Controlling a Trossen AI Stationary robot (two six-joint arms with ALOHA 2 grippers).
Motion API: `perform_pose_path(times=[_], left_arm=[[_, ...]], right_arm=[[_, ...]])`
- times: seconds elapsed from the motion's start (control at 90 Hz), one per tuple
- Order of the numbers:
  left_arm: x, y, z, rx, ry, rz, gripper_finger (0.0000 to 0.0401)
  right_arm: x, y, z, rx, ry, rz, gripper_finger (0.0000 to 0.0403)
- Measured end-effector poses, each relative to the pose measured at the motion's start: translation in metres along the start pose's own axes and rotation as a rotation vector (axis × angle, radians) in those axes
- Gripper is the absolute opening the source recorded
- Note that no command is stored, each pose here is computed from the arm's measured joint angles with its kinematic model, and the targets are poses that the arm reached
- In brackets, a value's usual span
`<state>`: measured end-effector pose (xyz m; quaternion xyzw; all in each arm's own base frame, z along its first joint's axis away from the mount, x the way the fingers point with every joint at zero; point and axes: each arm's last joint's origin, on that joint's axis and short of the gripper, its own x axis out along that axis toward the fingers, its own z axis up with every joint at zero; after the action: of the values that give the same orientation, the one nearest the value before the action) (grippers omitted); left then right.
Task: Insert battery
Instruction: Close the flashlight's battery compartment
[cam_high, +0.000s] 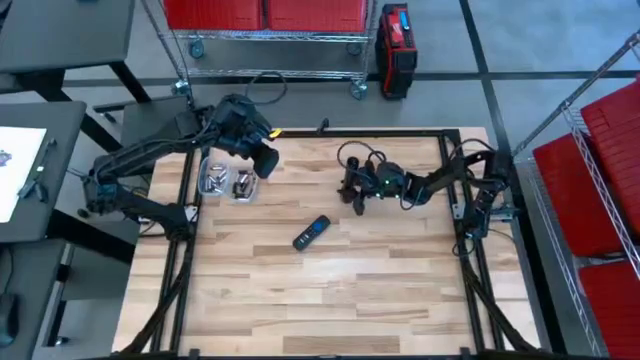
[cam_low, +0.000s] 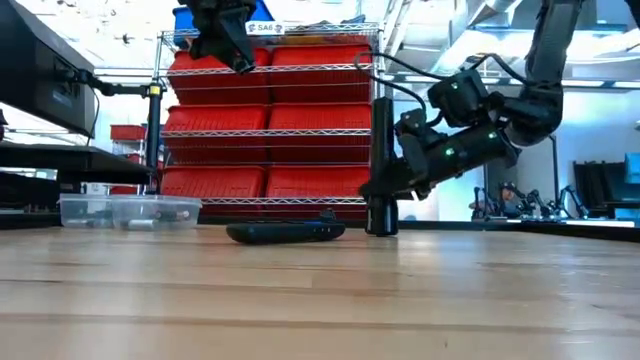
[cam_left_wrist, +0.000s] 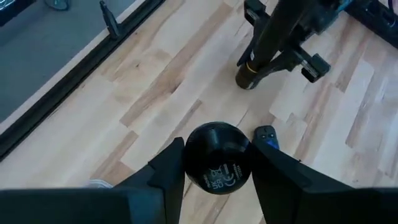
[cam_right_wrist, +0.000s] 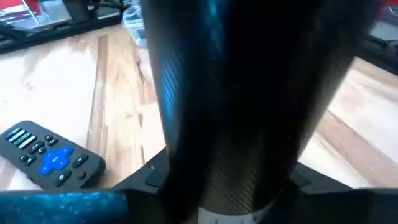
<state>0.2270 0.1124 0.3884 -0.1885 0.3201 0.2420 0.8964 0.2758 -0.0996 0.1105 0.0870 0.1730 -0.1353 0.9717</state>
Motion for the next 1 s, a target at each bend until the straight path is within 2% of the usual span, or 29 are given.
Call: perform_pose_path(times=[0.089,0.189,0.356,0.467,0.544,0.656,0.789,1.0], left_arm=[[0.0,0.0,0.001,0.0,-0.008,-0.002,0.0132],[0.0,0.0,0.001,0.0,-0.014,-0.003,0.0132],[0.0,-0.001,0.005,0.0,-0.05,-0.011,0.0132],[-0.001,-0.003,0.01,0.001,-0.105,-0.043,0.0132],[-0.001,-0.005,0.014,0.004,-0.141,-0.084,0.0132],[0.002,-0.012,0.02,0.02,-0.194,-0.139,0.0132],[0.013,-0.025,0.029,0.032,-0.26,-0.226,0.0132],[0.04,-0.049,0.034,0.06,-0.284,-0.359,0.0132]], right_arm=[[-0.006,0.001,0.008,0.007,0.036,0.01,0.0137],[-0.017,0.005,0.027,-0.028,0.143,0.031,0.0137],[-0.05,0.015,0.078,-0.149,0.335,0.113,0.0137],[-0.076,0.022,0.123,-0.189,0.357,0.176,0.0137],[-0.093,0.028,0.15,-0.184,0.404,0.226,0.0137],[-0.106,0.033,0.175,-0.146,0.51,0.275,0.0137],[-0.106,0.04,0.19,-0.093,0.613,0.373,0.0137],[-0.085,0.044,0.179,0.004,0.829,0.482,0.0137]])
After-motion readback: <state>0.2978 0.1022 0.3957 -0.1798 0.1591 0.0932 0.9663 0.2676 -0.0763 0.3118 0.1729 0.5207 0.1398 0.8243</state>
